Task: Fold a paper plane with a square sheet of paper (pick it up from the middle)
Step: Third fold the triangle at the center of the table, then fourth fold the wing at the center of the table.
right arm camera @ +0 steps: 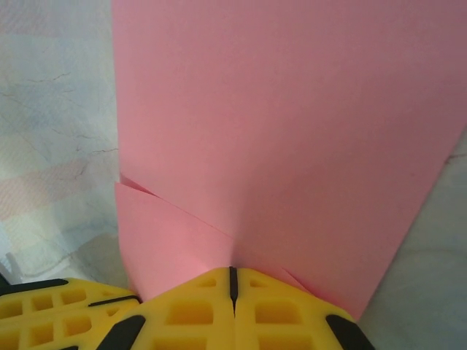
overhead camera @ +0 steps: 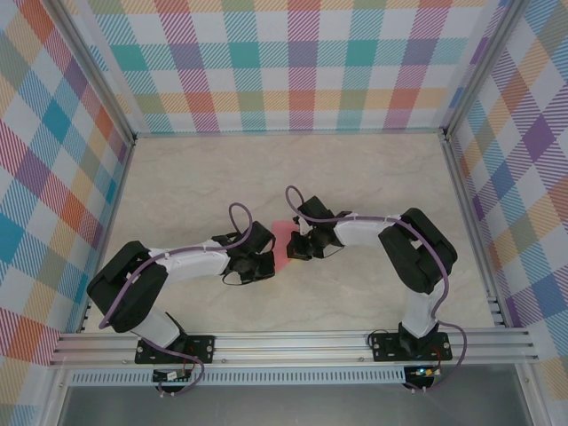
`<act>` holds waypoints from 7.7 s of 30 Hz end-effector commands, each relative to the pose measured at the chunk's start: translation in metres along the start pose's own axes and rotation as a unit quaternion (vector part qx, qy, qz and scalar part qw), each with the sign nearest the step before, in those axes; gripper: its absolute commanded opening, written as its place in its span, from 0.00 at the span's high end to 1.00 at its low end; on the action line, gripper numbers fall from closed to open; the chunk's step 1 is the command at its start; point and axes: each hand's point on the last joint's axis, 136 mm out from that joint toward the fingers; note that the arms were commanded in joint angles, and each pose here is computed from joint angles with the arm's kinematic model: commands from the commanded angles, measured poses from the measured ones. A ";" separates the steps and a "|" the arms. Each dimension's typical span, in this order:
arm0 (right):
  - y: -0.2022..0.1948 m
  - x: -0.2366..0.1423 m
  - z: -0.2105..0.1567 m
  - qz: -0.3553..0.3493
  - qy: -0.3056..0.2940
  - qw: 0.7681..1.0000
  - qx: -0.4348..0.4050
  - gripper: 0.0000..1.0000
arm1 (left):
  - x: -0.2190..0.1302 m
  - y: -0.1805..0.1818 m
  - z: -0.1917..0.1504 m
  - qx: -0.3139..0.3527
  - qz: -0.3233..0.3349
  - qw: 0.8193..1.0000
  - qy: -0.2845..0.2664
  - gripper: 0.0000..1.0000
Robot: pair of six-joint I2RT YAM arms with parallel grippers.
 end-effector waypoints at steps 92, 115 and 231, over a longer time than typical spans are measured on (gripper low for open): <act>-0.012 -0.045 0.022 0.011 -0.055 0.995 0.080 0.50 | -0.016 -0.029 0.058 -0.026 -0.071 0.994 -0.073 0.94; -0.002 -0.019 0.015 0.073 -0.003 0.992 0.102 0.55 | 0.007 0.006 0.055 -0.047 0.007 0.997 -0.055 0.94; 0.005 -0.043 0.032 0.006 -0.005 0.942 0.337 0.70 | -0.002 -0.071 0.033 0.453 -0.194 0.837 -0.237 0.91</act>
Point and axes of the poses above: each hand's point on the last joint's axis, 136 mm out from that joint toward the fingers, its own x axis out along the fingers, its own y axis along the line the jaws close on, z = x × y, and after that the axes turned 14 degrees about -x, right-handed
